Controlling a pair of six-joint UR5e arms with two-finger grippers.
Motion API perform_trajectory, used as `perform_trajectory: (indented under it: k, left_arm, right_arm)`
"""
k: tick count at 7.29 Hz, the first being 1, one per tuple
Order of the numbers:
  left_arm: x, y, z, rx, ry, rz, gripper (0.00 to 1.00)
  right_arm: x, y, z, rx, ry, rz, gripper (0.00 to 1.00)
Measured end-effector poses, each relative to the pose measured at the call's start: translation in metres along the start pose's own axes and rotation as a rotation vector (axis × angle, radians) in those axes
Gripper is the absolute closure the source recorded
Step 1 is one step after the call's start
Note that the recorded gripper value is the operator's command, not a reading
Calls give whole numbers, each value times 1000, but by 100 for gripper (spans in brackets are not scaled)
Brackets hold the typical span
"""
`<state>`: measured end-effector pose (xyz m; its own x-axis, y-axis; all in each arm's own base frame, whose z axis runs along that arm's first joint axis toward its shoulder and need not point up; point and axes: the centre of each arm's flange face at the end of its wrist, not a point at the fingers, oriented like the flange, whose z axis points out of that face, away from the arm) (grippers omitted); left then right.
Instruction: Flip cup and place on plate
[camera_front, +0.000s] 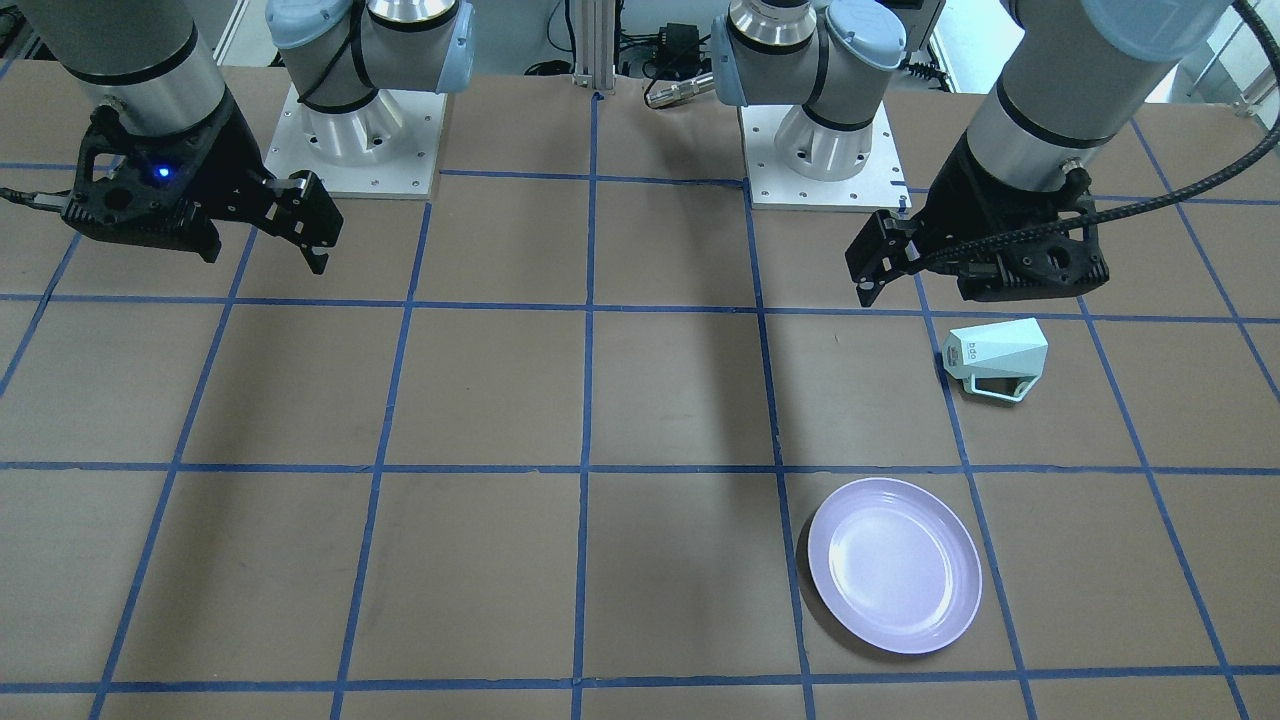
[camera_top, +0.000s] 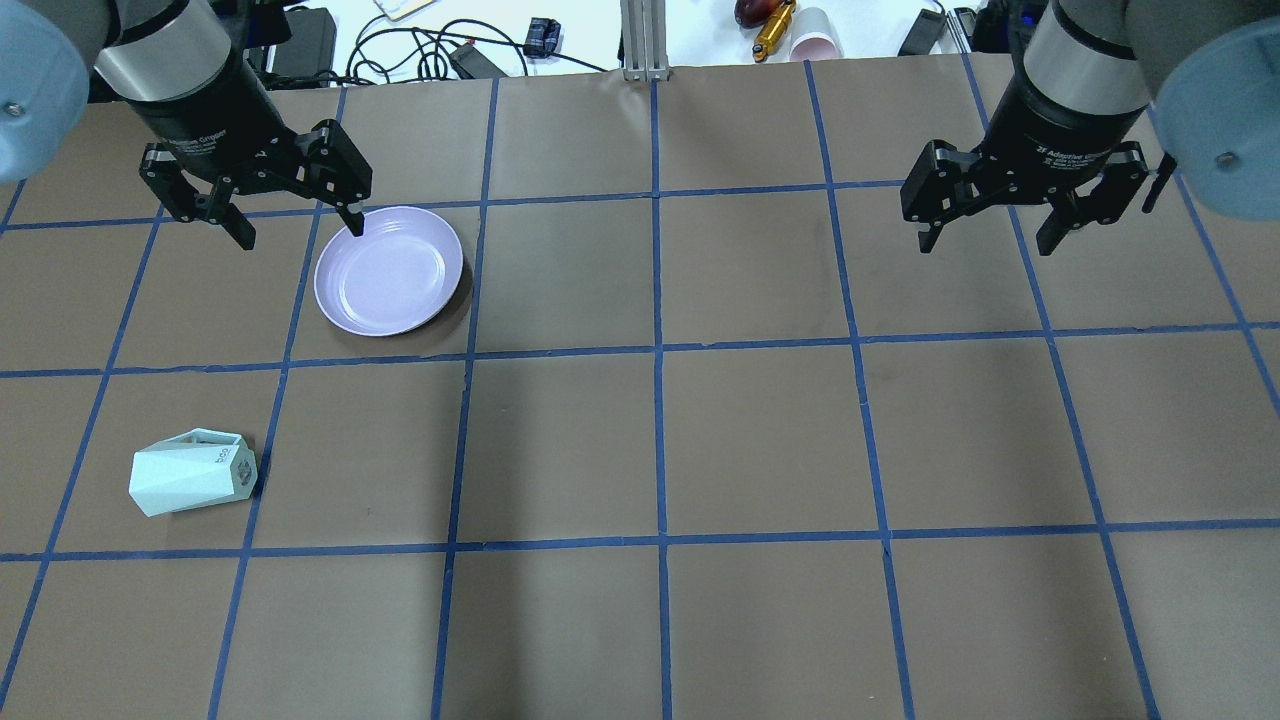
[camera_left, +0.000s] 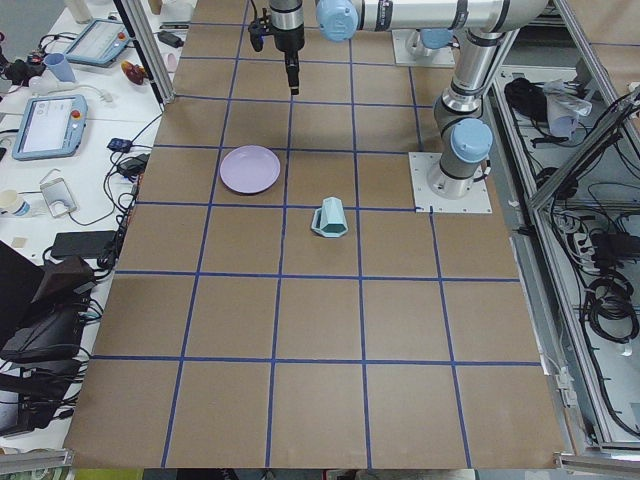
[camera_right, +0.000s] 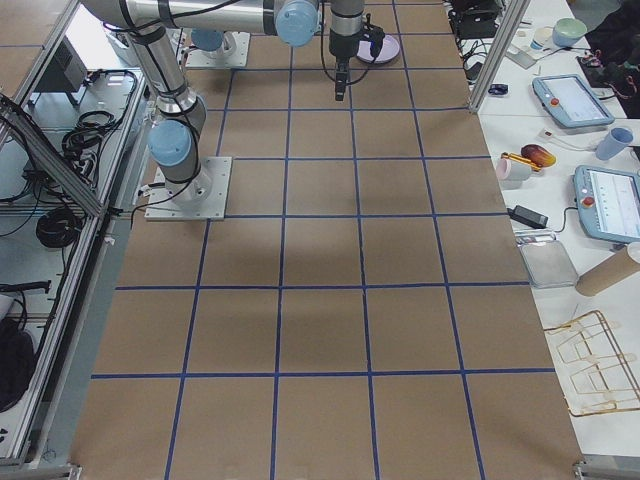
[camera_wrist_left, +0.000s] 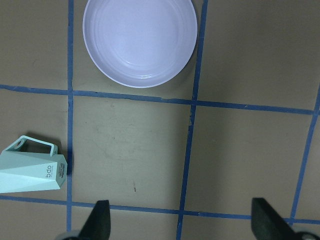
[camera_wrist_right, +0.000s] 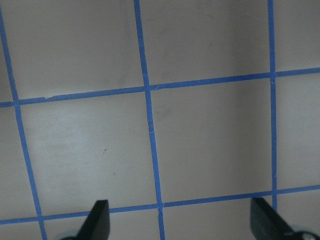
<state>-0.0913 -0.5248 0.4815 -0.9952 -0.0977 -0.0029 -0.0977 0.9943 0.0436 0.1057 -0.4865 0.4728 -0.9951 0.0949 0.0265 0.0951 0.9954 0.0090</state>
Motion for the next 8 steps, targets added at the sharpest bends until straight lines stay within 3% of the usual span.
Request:
perform_trajectory:
  k: [8]
  left_arm:
    - [1, 11, -1, -1, 3, 1, 0]
  right_arm:
    - [0, 0, 0, 0, 0, 0, 0]
